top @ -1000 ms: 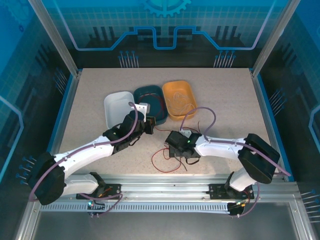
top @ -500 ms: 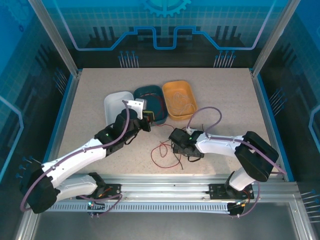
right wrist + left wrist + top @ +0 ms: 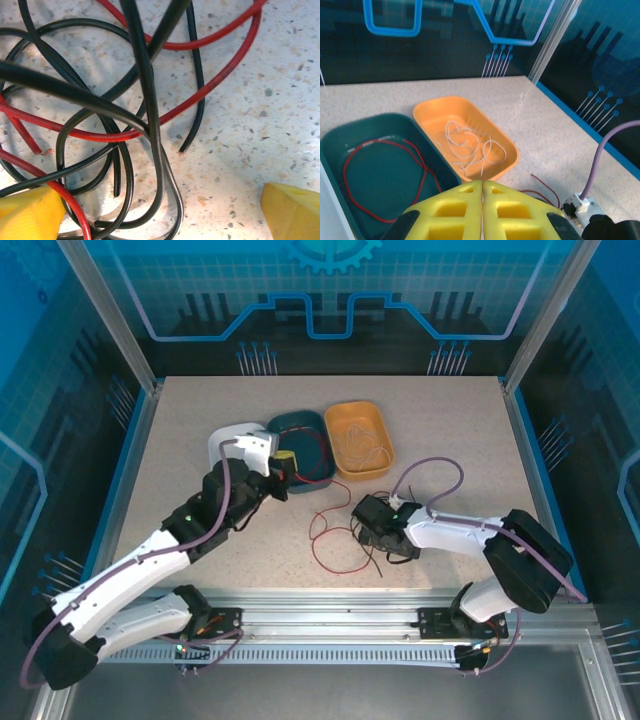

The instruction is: Untangle the cables

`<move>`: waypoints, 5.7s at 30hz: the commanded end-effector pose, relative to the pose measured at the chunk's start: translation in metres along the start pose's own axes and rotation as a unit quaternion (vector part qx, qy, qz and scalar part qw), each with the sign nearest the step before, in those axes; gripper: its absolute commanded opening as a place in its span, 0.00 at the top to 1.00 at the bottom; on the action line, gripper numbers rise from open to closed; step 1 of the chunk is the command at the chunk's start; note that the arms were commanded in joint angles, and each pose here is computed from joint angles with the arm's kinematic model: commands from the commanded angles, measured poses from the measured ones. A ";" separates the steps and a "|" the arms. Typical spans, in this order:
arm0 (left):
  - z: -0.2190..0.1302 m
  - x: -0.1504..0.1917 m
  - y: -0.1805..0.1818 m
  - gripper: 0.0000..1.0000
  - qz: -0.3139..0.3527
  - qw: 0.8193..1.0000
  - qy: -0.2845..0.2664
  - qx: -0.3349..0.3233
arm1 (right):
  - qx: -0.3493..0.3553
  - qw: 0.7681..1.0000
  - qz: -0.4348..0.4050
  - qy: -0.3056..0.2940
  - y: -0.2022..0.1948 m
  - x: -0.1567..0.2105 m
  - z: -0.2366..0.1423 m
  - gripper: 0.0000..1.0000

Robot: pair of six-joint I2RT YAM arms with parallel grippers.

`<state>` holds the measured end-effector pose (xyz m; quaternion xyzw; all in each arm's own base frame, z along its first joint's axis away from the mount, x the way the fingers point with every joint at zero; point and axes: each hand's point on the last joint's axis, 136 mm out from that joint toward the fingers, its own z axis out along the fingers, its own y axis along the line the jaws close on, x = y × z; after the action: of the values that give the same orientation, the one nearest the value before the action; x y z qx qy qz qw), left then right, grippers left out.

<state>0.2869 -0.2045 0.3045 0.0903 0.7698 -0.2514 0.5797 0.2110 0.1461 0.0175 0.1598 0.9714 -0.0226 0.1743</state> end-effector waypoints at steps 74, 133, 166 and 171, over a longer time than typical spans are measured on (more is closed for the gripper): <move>0.106 -0.066 0.133 1.00 0.023 0.986 -0.022 -0.162 | -0.087 0.987 0.043 -0.125 -0.018 -0.053 -0.085 0.00; 0.220 0.115 0.162 0.59 0.084 0.916 0.386 -0.067 | -0.075 0.990 0.024 -0.116 -0.016 -0.057 -0.092 0.00; 0.133 0.050 0.093 0.01 -0.006 0.967 0.248 -0.056 | -0.050 0.993 -0.016 -0.108 -0.005 -0.064 -0.093 0.00; 0.097 0.071 0.058 0.01 0.030 0.974 0.214 -0.063 | -0.035 0.994 -0.032 -0.095 -0.003 -0.060 -0.082 0.00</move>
<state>0.3882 -0.2052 0.2062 0.1394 0.8955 -0.1668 0.3883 0.2337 0.1389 0.1141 0.1244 0.9540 0.0100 0.2725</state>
